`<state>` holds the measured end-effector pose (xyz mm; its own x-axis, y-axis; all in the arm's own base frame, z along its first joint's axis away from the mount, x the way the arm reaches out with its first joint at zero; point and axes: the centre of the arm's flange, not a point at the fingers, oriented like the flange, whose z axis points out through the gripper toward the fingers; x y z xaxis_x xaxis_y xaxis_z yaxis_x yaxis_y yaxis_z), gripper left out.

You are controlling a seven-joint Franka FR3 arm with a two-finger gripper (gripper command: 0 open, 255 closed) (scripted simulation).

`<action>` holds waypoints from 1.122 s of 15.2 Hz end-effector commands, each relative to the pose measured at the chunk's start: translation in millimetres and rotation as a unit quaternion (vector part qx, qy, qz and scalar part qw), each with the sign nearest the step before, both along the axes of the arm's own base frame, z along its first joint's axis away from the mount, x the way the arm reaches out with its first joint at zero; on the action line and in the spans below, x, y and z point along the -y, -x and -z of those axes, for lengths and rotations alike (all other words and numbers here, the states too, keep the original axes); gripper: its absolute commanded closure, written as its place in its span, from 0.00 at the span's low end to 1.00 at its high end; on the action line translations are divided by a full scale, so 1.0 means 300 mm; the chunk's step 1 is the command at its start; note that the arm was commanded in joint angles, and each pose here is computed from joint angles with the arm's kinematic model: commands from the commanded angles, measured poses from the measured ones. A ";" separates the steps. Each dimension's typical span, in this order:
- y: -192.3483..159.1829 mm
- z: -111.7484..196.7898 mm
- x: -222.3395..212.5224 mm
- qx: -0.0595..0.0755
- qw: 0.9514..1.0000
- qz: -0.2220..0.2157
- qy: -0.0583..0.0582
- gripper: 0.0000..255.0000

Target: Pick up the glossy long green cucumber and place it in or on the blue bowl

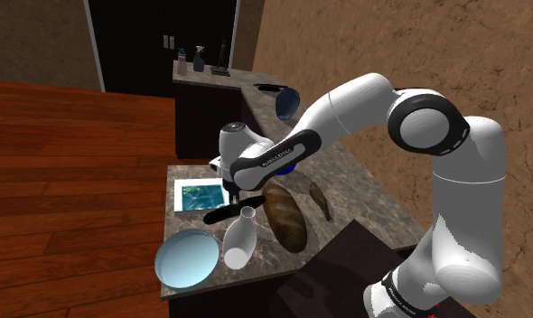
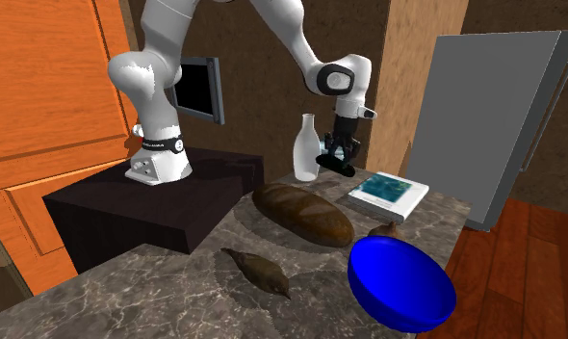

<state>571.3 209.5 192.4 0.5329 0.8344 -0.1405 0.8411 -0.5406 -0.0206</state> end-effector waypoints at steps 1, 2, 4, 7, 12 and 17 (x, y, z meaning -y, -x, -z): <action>-0.001 -0.038 0.001 0.000 1.000 0.000 0.000 1.00; -0.001 -0.056 0.001 0.000 1.000 0.000 0.000 1.00; -0.001 -0.091 0.001 0.000 1.000 0.000 0.000 1.00; -0.001 -0.144 0.001 0.000 1.000 0.000 0.000 1.00; -0.001 -0.232 0.001 0.000 1.000 0.000 0.000 1.00; -0.029 -0.272 0.084 0.000 1.000 0.000 0.000 1.00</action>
<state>577.5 193.8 274.8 0.5328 0.8345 -0.1407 0.8411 -0.5405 -0.0206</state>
